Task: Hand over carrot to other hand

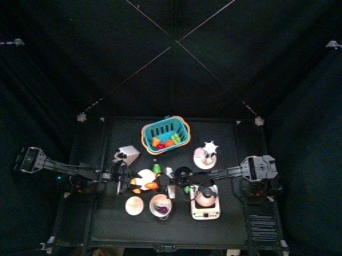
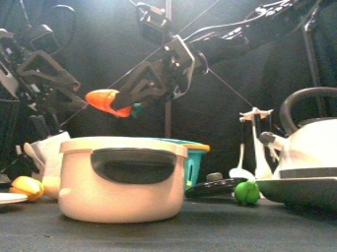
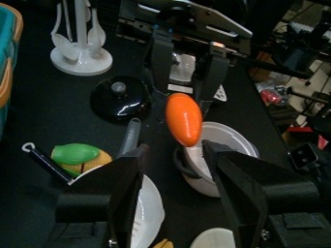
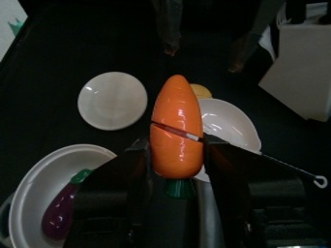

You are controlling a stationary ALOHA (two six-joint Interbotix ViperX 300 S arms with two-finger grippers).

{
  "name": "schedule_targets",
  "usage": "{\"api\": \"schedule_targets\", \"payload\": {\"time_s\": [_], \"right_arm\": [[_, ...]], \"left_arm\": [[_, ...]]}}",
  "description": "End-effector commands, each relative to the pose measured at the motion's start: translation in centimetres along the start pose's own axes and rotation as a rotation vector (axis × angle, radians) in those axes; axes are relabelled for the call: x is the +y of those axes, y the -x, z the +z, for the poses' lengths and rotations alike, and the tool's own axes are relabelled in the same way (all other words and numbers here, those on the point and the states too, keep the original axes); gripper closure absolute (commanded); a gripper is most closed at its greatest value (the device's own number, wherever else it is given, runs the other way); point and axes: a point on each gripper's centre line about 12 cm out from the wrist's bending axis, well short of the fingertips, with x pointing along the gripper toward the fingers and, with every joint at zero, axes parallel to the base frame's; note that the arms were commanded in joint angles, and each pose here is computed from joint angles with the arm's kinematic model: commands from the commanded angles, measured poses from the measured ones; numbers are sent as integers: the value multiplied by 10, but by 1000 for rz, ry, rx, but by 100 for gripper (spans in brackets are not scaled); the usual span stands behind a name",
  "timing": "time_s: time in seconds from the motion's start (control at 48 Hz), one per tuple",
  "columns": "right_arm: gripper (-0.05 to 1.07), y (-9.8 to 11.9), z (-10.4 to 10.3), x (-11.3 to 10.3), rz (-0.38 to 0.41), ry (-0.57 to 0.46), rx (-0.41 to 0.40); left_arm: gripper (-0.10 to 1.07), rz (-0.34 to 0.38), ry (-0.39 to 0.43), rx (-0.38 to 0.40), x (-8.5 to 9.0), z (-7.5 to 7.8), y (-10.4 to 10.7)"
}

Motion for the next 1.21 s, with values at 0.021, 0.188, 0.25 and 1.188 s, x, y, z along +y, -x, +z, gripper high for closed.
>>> {"api": "schedule_targets", "payload": {"time_s": [0.021,0.188,0.25,1.188], "right_arm": [[41,5,18,-2,-7,10,-40],[41,5,18,-2,-8,13,-38],[41,4,17,-2,-8,13,-37],[-2,8,9,6,7,18,-18]], "left_arm": [[-6,-30,-20,20,-11,8,-12],[-6,-30,-47,83,-14,3,-33],[-6,-24,-45,104,-14,-1,-40],[34,5,-38,95,-6,2,-45]]}}
